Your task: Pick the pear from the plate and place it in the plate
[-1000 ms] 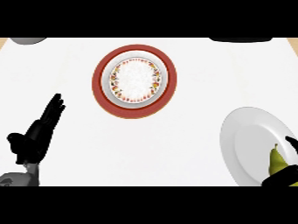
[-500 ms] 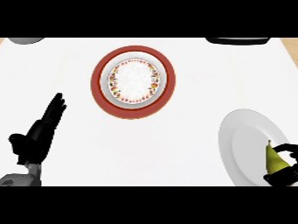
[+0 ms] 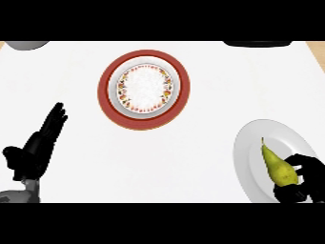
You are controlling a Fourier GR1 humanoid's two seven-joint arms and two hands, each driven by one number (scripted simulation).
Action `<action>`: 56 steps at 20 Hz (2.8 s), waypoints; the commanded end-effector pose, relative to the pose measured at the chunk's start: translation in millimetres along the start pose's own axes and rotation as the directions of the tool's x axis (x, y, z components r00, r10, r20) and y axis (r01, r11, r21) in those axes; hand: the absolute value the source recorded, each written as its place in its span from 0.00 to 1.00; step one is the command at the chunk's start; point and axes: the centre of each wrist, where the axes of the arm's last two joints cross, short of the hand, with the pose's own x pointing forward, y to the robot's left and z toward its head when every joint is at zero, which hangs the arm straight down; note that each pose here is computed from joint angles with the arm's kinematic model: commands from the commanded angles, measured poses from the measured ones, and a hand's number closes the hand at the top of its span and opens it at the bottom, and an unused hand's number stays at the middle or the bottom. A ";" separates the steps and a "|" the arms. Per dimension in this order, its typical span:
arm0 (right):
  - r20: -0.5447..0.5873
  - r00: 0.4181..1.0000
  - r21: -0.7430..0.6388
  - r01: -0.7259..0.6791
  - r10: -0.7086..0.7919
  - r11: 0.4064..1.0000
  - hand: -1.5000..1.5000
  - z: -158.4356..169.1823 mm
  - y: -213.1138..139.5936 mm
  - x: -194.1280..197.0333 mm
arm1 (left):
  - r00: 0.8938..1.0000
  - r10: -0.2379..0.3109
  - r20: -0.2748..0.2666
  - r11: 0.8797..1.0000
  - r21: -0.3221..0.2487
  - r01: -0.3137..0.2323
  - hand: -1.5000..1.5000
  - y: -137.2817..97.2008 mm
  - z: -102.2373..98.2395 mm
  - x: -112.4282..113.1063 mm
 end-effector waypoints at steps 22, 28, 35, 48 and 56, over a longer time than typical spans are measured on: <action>0.307 0.949 -0.728 0.283 -0.072 0.624 1.00 200.5 57.7 108.7 | 1.000 -0.006 -0.006 1.000 -0.006 0.006 0.50 4.5 6.9 -10.3; 0.359 0.931 -0.729 0.319 -0.058 0.606 1.00 211.6 58.7 117.2 | 1.000 -0.004 0.005 1.000 -0.013 0.004 0.50 -3.3 -6.3 -2.8; 0.360 0.932 -0.704 0.302 -0.044 0.643 1.00 189.1 47.8 155.4 | 1.000 0.006 0.021 0.999 -0.053 -0.005 0.50 -9.8 -16.0 9.7; 0.360 0.927 -0.645 0.329 -0.106 0.690 1.00 135.1 6.2 248.7 | 0.998 -0.001 0.056 0.994 -0.112 0.008 0.50 -29.7 -27.0 20.5; 0.375 0.878 -0.616 0.477 -0.298 0.627 0.00 99.1 -10.2 264.2 | 0.997 -0.002 0.074 0.994 -0.105 0.010 0.50 -25.7 -30.0 18.9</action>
